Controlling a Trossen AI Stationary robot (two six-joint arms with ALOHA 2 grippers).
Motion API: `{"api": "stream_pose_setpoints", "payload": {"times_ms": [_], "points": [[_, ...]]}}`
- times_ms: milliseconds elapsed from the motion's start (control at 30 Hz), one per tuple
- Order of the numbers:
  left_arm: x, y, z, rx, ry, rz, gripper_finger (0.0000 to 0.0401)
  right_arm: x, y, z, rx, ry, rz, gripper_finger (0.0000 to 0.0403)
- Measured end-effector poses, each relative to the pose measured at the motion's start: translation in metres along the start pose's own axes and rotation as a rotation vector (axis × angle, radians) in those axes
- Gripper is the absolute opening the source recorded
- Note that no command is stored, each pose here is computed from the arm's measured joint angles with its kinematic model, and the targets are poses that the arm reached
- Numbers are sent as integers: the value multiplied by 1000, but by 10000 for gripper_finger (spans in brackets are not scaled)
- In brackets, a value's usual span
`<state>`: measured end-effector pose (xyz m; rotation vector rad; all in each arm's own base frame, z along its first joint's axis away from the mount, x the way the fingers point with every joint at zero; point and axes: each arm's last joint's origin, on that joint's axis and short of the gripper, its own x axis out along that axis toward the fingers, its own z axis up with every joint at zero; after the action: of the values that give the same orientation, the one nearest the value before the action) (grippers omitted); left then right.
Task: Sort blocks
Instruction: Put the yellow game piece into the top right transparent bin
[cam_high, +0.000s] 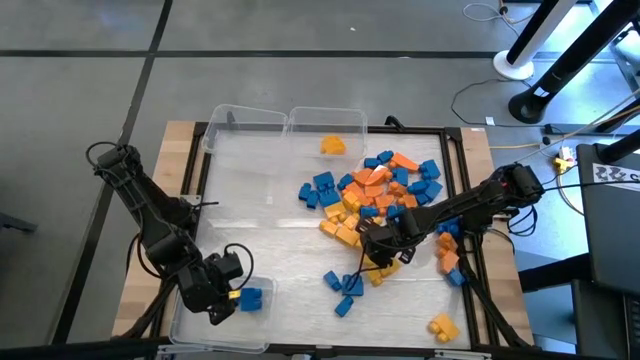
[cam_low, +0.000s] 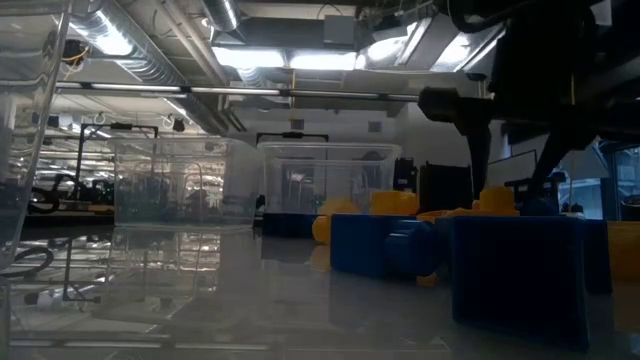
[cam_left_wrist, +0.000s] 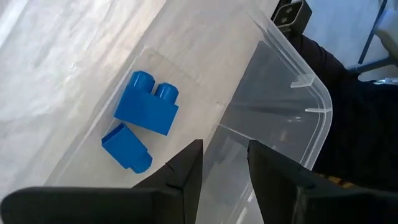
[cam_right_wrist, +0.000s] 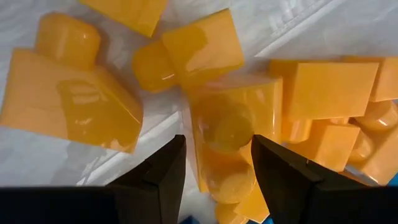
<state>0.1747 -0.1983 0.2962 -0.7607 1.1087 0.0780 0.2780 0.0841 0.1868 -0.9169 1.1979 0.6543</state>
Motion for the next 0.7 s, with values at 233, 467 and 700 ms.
{"api": "stream_pose_setpoints", "payload": {"times_ms": [233,467,700], "points": [[0,0,3,40,-12,3,116,2,-10,-11,32,20,-2,181],[0,1,3,38,-14,4,116,3,-17,-23,86,-5,63,181],[0,1,3,38,-14,4,116,3,-17,-22,85,-11,61,181]]}}
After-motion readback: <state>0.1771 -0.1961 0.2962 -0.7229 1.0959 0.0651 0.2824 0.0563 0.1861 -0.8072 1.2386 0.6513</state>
